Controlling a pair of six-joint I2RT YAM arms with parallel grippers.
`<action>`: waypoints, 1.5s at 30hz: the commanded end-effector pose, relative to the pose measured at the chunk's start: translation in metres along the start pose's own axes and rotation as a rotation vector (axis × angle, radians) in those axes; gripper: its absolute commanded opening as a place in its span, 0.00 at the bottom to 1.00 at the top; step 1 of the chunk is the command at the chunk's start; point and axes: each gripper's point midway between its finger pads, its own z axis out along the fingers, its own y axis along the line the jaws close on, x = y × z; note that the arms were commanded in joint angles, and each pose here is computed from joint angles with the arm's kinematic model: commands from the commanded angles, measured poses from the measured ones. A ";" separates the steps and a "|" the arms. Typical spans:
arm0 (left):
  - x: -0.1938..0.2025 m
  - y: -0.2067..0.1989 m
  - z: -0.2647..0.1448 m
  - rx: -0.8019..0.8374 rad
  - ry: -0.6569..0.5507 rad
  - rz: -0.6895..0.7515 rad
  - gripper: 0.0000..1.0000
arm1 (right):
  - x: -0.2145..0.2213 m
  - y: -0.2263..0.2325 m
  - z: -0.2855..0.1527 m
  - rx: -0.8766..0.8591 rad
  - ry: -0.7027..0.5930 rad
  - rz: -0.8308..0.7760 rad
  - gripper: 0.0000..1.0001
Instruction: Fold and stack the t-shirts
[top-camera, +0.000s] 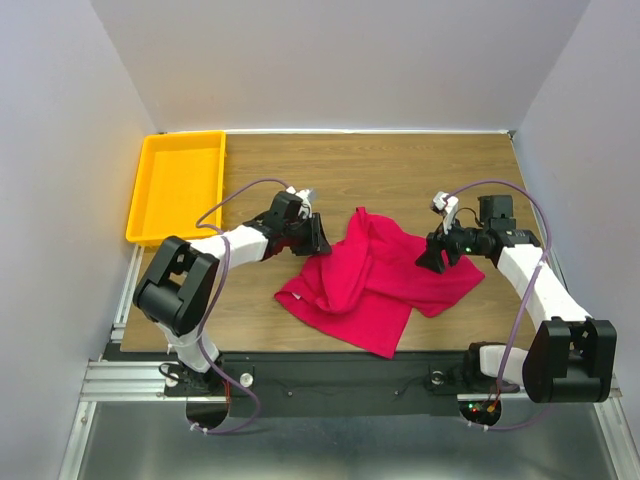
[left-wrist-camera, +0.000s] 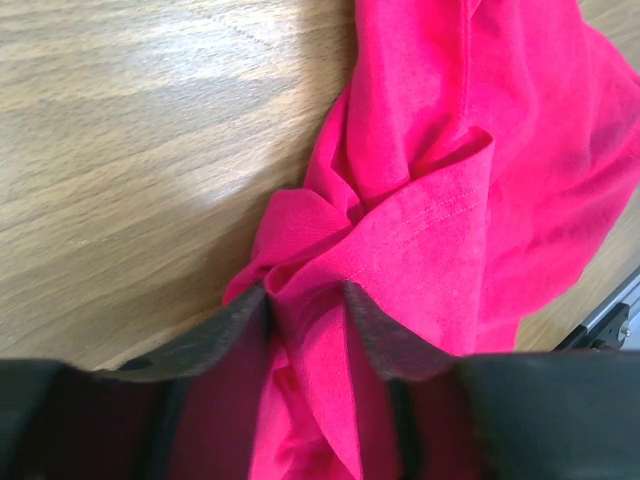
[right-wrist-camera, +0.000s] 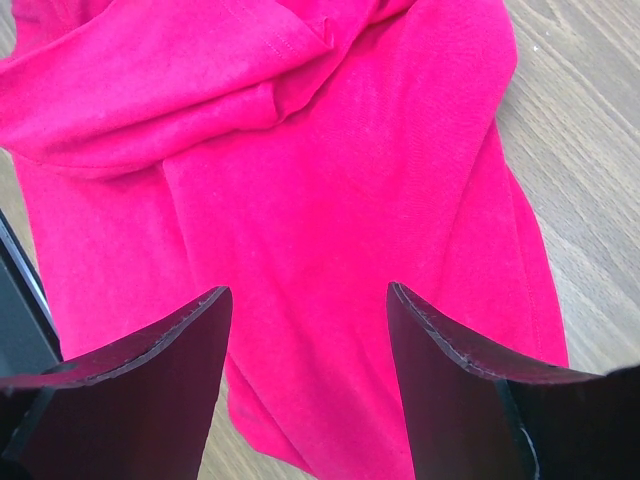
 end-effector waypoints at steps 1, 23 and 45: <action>-0.031 -0.025 -0.001 0.081 -0.065 0.054 0.38 | -0.008 -0.005 -0.003 0.020 -0.034 -0.022 0.69; -0.041 -0.027 -0.004 0.072 -0.071 0.144 0.28 | -0.005 -0.009 -0.003 0.028 -0.026 -0.003 0.70; -0.028 -0.018 0.002 0.061 -0.027 0.142 0.24 | -0.005 -0.013 -0.006 0.041 -0.029 0.003 0.70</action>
